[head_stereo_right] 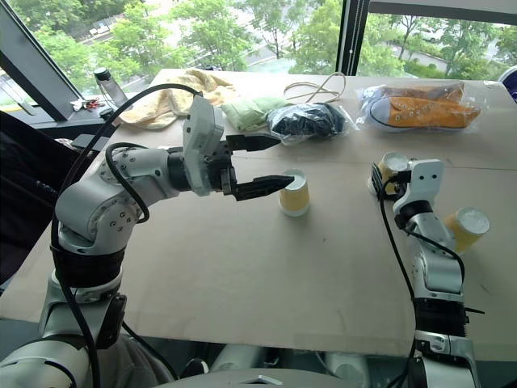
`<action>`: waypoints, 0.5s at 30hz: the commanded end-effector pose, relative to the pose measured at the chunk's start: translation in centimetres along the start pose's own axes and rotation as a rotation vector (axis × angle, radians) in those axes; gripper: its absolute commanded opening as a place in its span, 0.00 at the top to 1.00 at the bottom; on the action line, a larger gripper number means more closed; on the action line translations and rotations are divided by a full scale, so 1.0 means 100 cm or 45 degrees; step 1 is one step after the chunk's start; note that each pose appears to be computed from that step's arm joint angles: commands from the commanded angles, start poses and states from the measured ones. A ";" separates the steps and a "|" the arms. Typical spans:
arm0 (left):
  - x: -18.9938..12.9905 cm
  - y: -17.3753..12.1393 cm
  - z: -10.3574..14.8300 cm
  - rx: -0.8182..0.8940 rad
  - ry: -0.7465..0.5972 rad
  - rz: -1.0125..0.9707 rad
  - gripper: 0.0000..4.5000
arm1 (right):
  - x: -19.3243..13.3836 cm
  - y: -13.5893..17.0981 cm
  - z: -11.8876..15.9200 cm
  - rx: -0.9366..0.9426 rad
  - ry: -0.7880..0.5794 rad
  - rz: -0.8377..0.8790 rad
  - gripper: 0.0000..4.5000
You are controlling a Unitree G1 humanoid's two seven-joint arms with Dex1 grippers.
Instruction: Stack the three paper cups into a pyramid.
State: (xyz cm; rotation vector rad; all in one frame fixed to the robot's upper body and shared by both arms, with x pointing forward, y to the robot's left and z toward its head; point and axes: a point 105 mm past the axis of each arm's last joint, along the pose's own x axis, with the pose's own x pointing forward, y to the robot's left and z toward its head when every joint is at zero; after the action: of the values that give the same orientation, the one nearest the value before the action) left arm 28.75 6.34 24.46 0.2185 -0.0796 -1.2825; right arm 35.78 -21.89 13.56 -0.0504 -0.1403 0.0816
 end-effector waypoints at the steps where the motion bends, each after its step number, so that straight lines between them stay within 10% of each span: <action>1: -0.002 -0.004 0.012 0.045 -0.040 -0.004 0.01 | 0.006 -0.004 0.013 0.009 -0.070 -0.044 0.00; 8: -0.006 -0.005 0.010 0.038 -0.026 0.004 0.00 | 0.007 -0.001 0.014 0.010 -0.080 -0.015 0.50; 15: -0.028 -0.010 -0.009 0.027 0.061 0.054 0.00 | -0.003 0.023 0.027 0.046 -0.150 0.166 0.53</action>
State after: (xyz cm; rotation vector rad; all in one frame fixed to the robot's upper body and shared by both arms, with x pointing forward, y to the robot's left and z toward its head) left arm 27.83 8.38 22.71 0.2313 -0.0096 -1.2417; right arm 35.65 -20.74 13.86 -0.0230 -0.1686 0.1452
